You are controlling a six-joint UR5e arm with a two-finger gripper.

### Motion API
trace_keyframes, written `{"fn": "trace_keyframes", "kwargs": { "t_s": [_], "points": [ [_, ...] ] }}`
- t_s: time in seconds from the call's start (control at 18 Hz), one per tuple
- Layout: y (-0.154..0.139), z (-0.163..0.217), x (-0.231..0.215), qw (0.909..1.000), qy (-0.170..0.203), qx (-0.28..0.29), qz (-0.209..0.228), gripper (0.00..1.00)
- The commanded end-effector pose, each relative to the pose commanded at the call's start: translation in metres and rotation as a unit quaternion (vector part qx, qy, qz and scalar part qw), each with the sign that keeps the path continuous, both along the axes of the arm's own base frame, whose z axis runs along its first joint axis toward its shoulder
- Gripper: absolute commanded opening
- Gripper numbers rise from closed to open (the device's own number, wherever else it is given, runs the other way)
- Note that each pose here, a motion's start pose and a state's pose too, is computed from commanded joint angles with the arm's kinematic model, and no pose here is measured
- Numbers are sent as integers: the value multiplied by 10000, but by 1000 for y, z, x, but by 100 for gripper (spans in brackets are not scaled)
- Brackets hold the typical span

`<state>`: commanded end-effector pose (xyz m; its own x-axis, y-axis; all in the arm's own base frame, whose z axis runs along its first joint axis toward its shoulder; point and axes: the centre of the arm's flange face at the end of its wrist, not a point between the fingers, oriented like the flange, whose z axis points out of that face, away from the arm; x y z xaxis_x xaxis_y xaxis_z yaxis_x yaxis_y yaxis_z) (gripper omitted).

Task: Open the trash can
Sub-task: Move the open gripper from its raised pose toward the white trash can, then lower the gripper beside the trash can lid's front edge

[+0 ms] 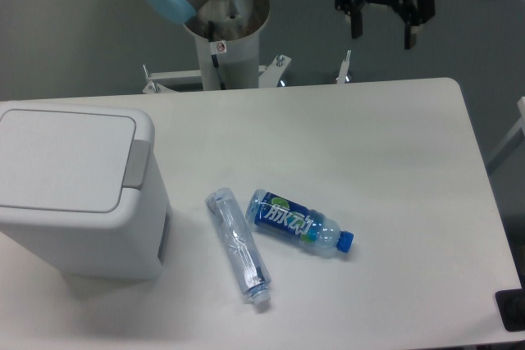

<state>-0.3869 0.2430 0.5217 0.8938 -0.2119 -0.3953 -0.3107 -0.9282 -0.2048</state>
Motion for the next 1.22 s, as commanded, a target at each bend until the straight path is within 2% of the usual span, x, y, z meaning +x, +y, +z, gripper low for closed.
{"fn": "trace_keyframes", "kwargs": {
  "t_s": [0.33, 0.56, 0.89, 1.22],
  "points": [
    [7, 2, 6, 9999, -40, 111, 35, 100],
    [35, 7, 23, 9953, -411, 613, 630, 100],
    [79, 22, 41, 9729, -910, 1428, 1572, 100],
    [141, 21, 79, 9346, -1560, 2198, 2321, 100]
  ]
}}
